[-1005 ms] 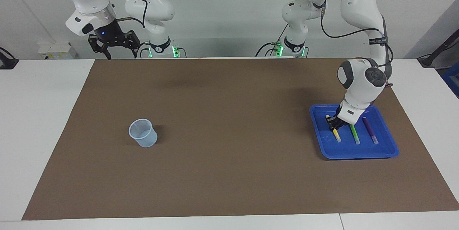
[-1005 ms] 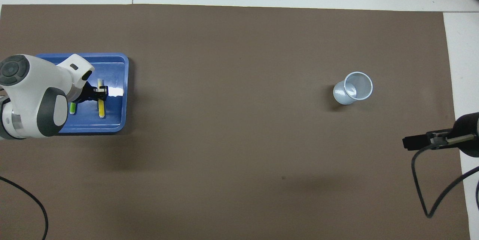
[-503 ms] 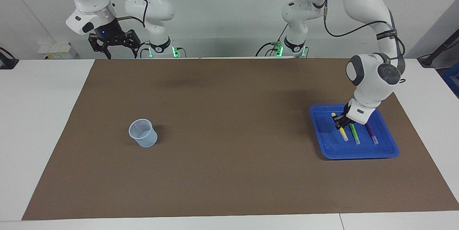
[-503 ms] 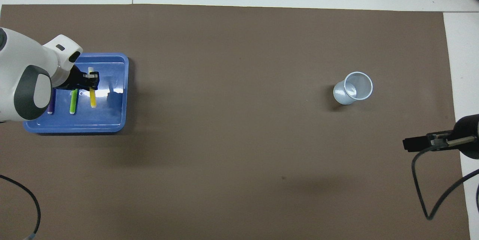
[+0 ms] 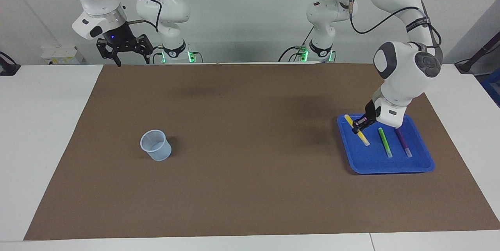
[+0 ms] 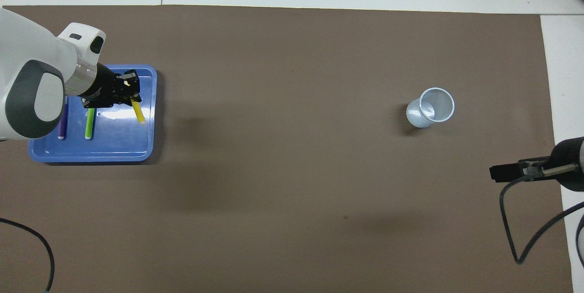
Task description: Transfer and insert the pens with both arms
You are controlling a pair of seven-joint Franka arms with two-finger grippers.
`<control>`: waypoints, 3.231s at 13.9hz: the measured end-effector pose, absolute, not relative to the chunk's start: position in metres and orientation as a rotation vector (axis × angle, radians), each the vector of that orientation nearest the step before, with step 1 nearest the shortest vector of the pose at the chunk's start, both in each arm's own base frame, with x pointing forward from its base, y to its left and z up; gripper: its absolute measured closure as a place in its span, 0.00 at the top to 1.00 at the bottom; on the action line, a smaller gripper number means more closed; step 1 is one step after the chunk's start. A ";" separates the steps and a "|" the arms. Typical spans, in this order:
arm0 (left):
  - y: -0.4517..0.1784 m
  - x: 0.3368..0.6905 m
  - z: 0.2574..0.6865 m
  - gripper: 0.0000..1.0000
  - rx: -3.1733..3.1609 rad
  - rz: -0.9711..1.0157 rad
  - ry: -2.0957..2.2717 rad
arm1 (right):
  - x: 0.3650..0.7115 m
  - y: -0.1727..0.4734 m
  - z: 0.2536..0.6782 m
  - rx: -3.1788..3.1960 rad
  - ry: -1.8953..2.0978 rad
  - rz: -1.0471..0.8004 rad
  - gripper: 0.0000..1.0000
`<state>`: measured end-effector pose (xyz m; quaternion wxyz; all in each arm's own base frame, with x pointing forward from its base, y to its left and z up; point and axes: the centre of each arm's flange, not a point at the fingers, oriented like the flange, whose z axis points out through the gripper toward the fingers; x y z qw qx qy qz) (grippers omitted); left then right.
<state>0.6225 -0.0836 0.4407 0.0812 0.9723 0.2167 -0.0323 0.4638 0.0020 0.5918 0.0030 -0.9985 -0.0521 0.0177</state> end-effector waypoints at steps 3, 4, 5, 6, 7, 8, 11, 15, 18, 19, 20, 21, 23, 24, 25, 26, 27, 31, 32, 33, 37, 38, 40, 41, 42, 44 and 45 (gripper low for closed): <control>-0.140 0.602 0.463 0.17 2.829 -0.165 0.859 | 0.464 0.002 0.591 -3.126 -0.160 0.058 1.00; -0.163 0.595 0.469 0.17 2.805 -0.181 0.931 | 0.464 0.001 0.590 -3.101 -0.144 0.056 1.00; -0.186 0.587 0.472 0.17 2.772 -0.204 0.995 | 0.464 0.000 0.591 -3.049 -0.111 0.047 1.00; -0.208 0.580 0.474 0.17 2.730 -0.238 1.063 | 0.465 -0.003 0.592 -2.979 -0.069 0.032 1.00; -0.227 0.573 0.475 0.17 2.690 -0.268 1.131 | 0.466 -0.007 0.594 -2.908 -0.023 0.004 1.00; -0.241 0.568 0.477 0.17 2.646 -0.290 1.200 | 0.468 -0.012 0.596 -2.843 0.020 -0.028 1.00; -0.270 0.561 0.483 0.17 2.486 -0.353 1.359 | 0.471 -0.017 0.603 -2.676 0.099 -0.078 1.00; -0.338 0.537 0.492 0.17 2.312 -0.374 1.513 | 0.490 0.006 0.611 -2.553 0.116 -0.236 1.00; -0.396 0.510 0.500 0.17 2.164 -0.361 1.607 | 0.521 0.059 0.587 -2.545 0.062 -0.327 1.00; -0.410 0.504 0.503 0.17 2.105 -0.360 1.641 | 0.531 0.077 0.575 -2.545 0.047 -0.341 1.00; -0.421 0.498 0.505 0.17 2.058 -0.362 1.665 | 0.537 0.089 0.564 -2.546 0.036 -0.338 1.00; -0.432 0.492 0.506 0.17 2.019 -0.366 1.681 | 0.542 0.095 0.555 -2.548 0.028 -0.326 1.00; -0.452 0.482 0.509 0.17 1.928 -0.376 1.716 | 0.544 0.098 0.548 -2.550 0.007 -0.313 1.00; -0.459 0.479 0.511 0.17 1.875 -0.377 1.730 | 0.543 0.101 0.548 -2.550 -0.011 -0.299 1.00; -0.465 0.476 0.512 0.17 1.831 -0.374 1.733 | 0.541 0.105 0.548 -2.549 -0.031 -0.274 1.00; -0.469 0.474 0.512 0.17 1.787 -0.370 1.736 | 0.538 0.108 0.548 -2.548 -0.057 -0.245 1.00; -0.474 0.471 0.511 0.17 1.743 -0.369 1.740 | 0.535 0.109 0.548 -2.547 -0.084 -0.223 1.00; -0.490 0.458 0.513 0.17 1.637 -0.376 1.731 | 0.528 0.110 0.557 -2.543 -0.116 -0.214 0.98; -0.495 0.453 0.514 0.17 1.624 -0.386 1.734 | 0.528 0.110 0.559 -2.543 -0.117 -0.217 0.98; -0.501 0.447 0.514 0.17 1.615 -0.394 1.730 | 0.528 0.110 0.560 -2.542 -0.118 -0.220 0.94; -0.524 0.422 0.519 0.17 1.595 -0.425 1.699 | 0.529 0.109 0.566 -2.540 -0.121 -0.235 0.78; -0.526 0.420 0.518 0.17 1.598 -0.428 1.698 | 0.529 0.108 0.566 -2.540 -0.119 -0.237 0.69; -0.526 0.419 0.517 0.17 1.599 -0.428 1.698 | 0.530 0.105 0.566 -2.540 -0.112 -0.235 0.66; -0.526 0.420 0.517 0.17 1.599 -0.427 1.699 | 0.529 0.102 0.566 -2.539 -0.112 -0.221 0.65; -0.525 0.420 0.517 0.17 1.598 -0.427 1.700 | 0.529 0.098 0.568 -2.538 -0.110 -0.205 0.65; -0.524 0.422 0.517 0.17 1.594 -0.424 1.703 | 0.528 0.084 0.574 -2.534 -0.099 -0.179 0.65; -0.523 0.423 0.517 0.17 1.591 -0.422 1.704 | 0.528 0.078 0.577 -2.533 -0.094 -0.176 0.65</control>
